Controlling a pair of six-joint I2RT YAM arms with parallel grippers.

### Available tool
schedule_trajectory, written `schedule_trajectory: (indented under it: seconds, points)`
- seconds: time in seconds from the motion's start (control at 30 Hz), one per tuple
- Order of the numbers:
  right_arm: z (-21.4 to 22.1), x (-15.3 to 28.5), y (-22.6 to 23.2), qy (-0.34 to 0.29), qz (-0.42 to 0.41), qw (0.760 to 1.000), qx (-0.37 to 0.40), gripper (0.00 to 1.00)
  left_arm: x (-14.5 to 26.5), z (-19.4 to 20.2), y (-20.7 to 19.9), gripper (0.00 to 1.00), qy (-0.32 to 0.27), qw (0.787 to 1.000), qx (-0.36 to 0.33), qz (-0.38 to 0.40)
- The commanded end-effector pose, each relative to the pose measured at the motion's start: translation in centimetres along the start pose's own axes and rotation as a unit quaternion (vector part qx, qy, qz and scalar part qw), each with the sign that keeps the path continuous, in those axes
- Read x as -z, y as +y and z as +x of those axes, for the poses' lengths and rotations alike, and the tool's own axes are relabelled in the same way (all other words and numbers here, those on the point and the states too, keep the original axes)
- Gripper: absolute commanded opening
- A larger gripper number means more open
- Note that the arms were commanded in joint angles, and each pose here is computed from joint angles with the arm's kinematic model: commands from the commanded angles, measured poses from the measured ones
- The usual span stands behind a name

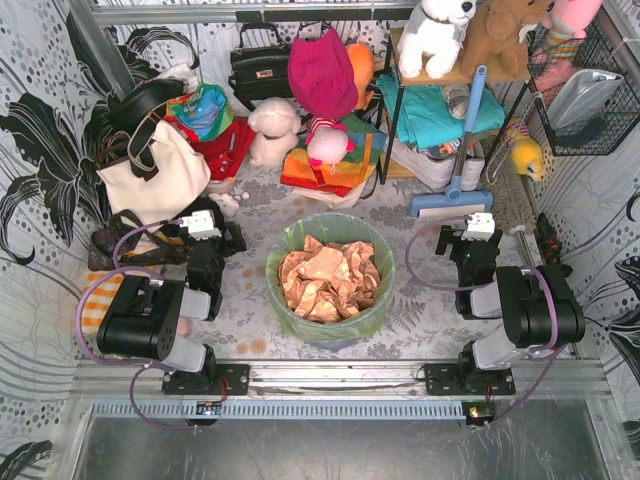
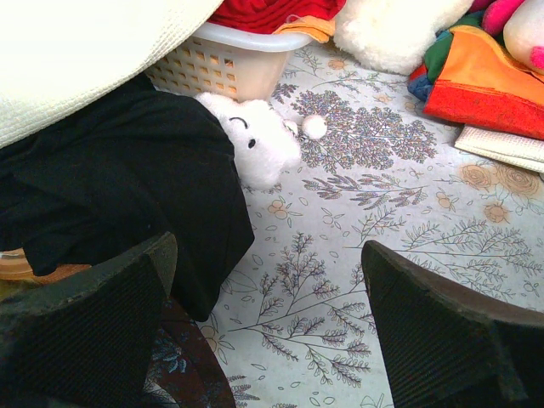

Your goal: Tie the trash bag

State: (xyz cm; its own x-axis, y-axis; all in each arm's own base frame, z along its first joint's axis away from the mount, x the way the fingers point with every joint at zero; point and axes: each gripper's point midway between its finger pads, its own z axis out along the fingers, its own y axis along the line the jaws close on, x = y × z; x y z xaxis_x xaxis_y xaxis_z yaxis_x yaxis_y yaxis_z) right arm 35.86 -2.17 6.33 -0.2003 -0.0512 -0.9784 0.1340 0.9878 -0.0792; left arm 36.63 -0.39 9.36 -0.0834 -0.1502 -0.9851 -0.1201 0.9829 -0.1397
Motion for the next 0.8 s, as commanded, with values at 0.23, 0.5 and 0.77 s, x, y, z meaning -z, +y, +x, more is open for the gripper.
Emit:
schedule_trajectory:
  seconds: [0.23, 0.5, 0.77]
  points:
    - [-0.93, -0.20, -0.07, -0.019, 0.002, 1.000, -0.010, 0.97, -0.47, -1.61, -0.19, 0.98, -0.028, 1.000, 0.004, 0.004]
    - [-0.93, -0.23, -0.03, -0.018, 0.001, 1.000, -0.011, 0.97, -0.47, -1.59, -0.18, 0.98, -0.028, 1.000, 0.002, 0.004]
    - [-0.99, -0.24, -0.05, -0.019, 0.001, 1.000, -0.011, 0.97, -0.48, -1.53, -0.25, 0.98, -0.026, 1.000, 0.004, 0.005]
